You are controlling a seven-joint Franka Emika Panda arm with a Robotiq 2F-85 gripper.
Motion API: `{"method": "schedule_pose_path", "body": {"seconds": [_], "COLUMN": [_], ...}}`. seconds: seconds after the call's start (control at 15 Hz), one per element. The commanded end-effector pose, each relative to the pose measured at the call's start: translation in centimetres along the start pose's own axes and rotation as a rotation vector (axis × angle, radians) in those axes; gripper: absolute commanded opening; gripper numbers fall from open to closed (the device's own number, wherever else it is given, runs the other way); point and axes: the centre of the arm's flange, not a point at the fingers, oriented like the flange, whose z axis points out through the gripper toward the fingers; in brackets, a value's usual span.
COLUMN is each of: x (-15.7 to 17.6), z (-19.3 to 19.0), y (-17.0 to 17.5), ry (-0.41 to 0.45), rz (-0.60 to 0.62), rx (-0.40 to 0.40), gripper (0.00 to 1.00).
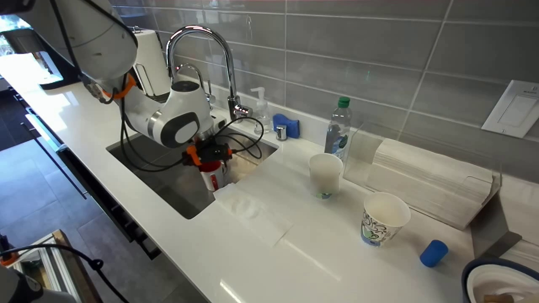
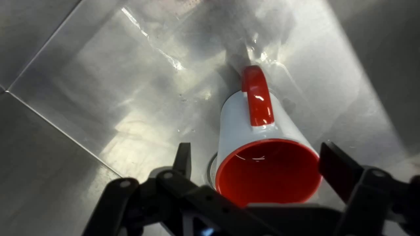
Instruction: Move the faucet head on the right to the left , remove the mug from the sink and then put it on the counter
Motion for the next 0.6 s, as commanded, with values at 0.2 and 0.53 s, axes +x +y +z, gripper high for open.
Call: {"method": "schedule_pose_path", "body": {"seconds": [0.2, 0.53], "x": [1.9, 1.9], "z": [3.3, 3.3], "y": [1.1, 1.1], "ry": [-0.08, -0.149], "rz": [-0.04, -0.049], "rx": [0.057, 0.092], "gripper": [1.0, 1.0]}}
